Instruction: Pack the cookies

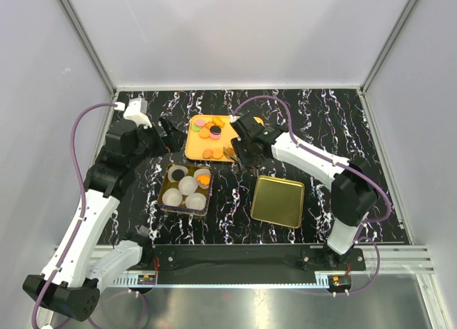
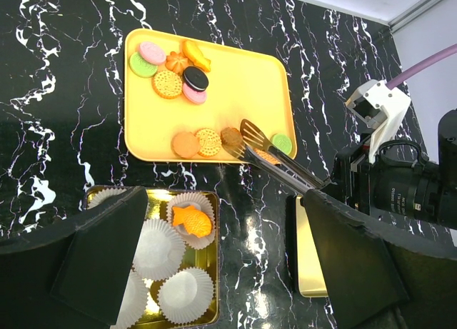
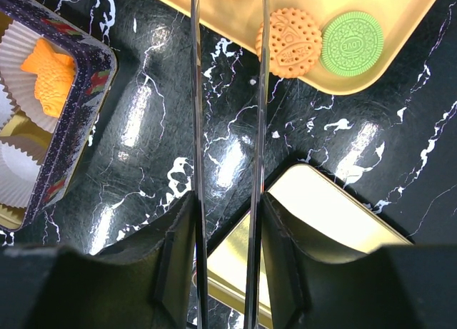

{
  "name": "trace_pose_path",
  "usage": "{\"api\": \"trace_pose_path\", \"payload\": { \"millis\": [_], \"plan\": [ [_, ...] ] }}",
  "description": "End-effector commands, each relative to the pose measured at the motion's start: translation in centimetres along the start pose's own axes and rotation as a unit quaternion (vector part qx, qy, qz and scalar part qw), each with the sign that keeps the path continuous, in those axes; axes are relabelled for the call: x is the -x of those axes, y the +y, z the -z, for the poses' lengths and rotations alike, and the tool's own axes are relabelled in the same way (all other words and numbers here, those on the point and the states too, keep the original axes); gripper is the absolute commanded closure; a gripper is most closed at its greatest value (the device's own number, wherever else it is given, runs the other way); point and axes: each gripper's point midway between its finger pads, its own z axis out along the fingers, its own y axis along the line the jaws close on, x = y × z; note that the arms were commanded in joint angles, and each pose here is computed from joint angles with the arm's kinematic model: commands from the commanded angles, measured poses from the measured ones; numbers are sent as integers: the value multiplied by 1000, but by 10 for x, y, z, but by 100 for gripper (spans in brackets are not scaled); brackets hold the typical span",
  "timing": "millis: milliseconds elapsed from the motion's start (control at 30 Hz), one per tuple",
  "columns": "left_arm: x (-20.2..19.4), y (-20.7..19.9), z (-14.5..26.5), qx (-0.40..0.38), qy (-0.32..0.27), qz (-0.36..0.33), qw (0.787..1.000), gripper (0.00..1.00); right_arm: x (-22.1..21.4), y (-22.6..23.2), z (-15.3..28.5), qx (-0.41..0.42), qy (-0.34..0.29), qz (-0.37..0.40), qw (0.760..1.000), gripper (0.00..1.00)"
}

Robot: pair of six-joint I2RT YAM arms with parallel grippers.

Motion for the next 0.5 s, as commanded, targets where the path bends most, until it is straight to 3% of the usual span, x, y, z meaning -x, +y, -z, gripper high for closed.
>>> {"api": "trace_pose_path", "payload": {
  "millis": [0, 467],
  "plan": [
    [10, -6, -1, -16, -18, -1, 1000, 1, 11, -4, 7, -7, -16, 8, 1000, 59],
    [13, -7, 1, -19, -23, -2, 1000, 1, 55, -17, 52, -26, -91, -14, 995, 64]
  ]
}}
